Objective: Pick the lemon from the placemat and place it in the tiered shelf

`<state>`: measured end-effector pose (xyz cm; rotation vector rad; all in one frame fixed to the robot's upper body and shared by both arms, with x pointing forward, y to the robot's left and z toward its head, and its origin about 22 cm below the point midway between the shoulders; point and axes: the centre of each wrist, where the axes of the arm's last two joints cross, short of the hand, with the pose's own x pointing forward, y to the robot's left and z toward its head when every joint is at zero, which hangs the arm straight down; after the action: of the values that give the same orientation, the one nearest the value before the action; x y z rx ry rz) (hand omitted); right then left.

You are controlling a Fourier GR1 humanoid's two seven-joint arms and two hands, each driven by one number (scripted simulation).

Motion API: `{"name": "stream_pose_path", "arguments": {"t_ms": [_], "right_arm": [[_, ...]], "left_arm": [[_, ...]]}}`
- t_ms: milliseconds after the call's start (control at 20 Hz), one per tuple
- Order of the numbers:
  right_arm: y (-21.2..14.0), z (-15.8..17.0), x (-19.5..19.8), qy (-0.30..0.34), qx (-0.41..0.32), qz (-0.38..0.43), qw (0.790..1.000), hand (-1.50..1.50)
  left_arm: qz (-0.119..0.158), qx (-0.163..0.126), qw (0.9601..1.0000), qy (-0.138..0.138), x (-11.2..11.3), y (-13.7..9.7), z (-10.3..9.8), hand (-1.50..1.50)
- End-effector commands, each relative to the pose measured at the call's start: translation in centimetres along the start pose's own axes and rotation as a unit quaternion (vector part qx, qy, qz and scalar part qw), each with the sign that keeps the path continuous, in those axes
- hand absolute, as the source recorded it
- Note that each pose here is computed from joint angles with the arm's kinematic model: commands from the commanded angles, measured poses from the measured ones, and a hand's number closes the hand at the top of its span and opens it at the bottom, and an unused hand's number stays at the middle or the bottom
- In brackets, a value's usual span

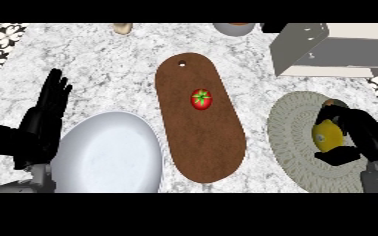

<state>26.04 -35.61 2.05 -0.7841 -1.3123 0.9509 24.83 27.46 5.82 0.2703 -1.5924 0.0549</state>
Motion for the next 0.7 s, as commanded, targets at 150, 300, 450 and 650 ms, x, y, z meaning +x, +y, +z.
{"name": "stream_pose_path", "arguments": {"t_ms": [150,300,450,650], "right_arm": [[-6.5,1.9,5.2,-0.018,-0.14,-0.146,0.979,1.5],[-11.3,4.7,4.4,0.017,-0.203,-0.144,0.968,1.5],[-13.5,7.3,6.2,0.043,-0.231,-0.129,0.963,1.5],[-16.6,7.0,5.3,0.068,-0.261,-0.134,0.954,1.5]], "left_arm": [[-0.001,0.013,0.9999,0.002,0.2,1.2,-0.1,0.0],[-0.003,0.006,1.0,-0.003,0.5,0.3,0.1,0.0],[0.001,-0.007,1.0,-0.005,1.2,-0.5,-0.8,0.0],[0.004,-0.005,1.0,-0.003,0.1,-0.4,0.4,0.0]]}}
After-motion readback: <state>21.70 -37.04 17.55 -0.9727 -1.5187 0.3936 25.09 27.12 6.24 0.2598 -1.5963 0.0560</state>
